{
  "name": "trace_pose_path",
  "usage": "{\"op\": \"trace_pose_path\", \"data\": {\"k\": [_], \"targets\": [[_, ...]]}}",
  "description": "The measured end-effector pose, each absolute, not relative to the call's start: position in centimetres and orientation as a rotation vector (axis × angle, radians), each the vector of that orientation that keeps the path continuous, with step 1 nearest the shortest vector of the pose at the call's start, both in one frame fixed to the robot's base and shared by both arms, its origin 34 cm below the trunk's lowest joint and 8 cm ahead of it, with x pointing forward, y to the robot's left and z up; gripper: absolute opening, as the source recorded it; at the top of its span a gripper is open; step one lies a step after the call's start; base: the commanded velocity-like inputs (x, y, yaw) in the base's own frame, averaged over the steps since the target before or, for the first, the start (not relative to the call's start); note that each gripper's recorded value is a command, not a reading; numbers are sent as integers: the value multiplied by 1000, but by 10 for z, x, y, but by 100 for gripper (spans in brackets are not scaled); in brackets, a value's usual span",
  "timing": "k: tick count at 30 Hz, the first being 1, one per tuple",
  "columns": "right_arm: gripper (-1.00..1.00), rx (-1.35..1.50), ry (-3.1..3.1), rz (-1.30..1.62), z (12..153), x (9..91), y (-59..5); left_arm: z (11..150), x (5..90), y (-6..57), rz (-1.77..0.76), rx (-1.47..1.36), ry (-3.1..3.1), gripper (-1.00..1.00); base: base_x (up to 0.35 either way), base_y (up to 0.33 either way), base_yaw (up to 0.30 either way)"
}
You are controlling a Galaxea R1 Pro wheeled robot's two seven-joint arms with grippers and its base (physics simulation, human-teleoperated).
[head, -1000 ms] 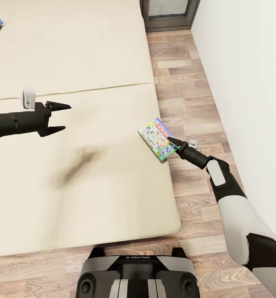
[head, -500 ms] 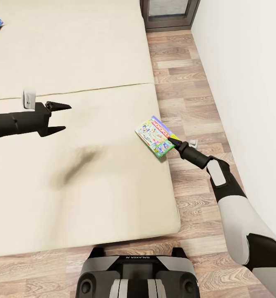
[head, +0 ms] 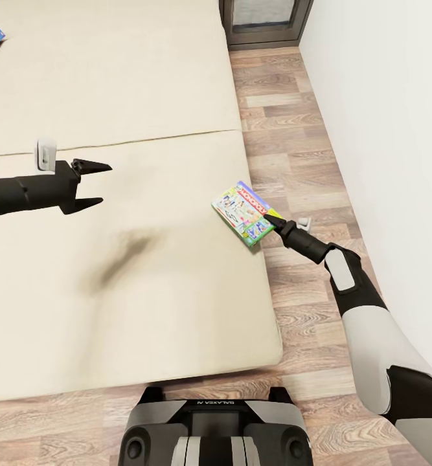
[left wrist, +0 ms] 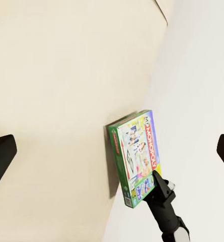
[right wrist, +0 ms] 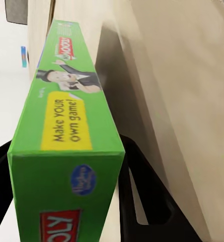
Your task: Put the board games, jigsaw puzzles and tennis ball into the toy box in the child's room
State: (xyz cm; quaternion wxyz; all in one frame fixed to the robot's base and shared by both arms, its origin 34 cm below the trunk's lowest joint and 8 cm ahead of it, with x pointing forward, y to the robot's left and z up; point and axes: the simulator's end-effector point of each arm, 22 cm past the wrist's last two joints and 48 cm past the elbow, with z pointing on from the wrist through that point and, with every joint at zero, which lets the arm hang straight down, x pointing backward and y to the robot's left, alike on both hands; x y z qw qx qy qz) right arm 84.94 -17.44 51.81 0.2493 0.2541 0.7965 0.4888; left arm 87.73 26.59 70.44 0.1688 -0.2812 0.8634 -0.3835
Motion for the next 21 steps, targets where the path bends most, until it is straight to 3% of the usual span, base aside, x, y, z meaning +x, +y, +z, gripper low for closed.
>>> {"op": "trace_pose_path", "data": {"k": [21], "targets": [[-100,539,2082,1294,569,859,-183,648,837,276,-945,-895,2555,100,0,0,0]]}}
